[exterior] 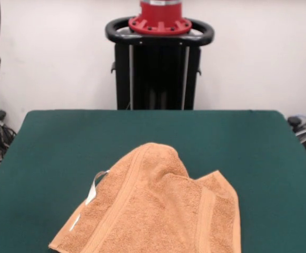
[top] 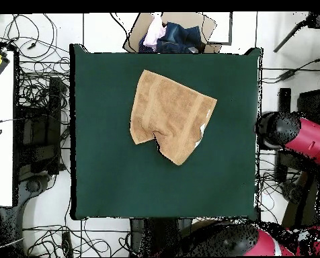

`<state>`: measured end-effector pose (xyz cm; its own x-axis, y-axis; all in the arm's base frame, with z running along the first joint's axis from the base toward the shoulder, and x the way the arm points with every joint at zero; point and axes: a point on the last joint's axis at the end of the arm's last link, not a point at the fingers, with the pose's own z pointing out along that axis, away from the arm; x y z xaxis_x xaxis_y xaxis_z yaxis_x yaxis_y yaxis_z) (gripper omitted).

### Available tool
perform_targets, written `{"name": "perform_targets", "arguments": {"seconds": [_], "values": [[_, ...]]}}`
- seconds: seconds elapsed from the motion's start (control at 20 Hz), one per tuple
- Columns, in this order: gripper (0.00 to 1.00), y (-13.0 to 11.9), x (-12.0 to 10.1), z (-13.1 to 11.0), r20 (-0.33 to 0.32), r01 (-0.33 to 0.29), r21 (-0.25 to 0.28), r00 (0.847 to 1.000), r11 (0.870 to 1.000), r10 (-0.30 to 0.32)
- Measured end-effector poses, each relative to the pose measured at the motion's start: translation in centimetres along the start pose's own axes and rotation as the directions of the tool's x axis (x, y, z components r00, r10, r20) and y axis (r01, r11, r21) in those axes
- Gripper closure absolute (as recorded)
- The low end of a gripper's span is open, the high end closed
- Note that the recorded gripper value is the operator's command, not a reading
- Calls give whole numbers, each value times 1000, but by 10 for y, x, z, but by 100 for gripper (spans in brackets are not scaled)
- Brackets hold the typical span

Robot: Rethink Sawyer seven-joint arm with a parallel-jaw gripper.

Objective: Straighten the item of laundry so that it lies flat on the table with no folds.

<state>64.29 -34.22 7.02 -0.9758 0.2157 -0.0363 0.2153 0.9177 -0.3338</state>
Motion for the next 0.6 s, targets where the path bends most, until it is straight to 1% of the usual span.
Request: {"name": "perform_targets", "arguments": {"seconds": [0.1,0.15,0.25,0.3,0.4,0.6], "values": [[0,7,1,-2,2,-7,-28,1000,1000,7],[0,12,2,-3,10,-14,-53,1000,999,14],[0,19,3,0,20,-15,-74,1000,997,16],[0,23,4,4,31,-17,-91,999,996,19],[0,28,6,11,45,-19,-109,999,994,24],[0,40,11,30,66,-10,-130,998,992,18]]}}
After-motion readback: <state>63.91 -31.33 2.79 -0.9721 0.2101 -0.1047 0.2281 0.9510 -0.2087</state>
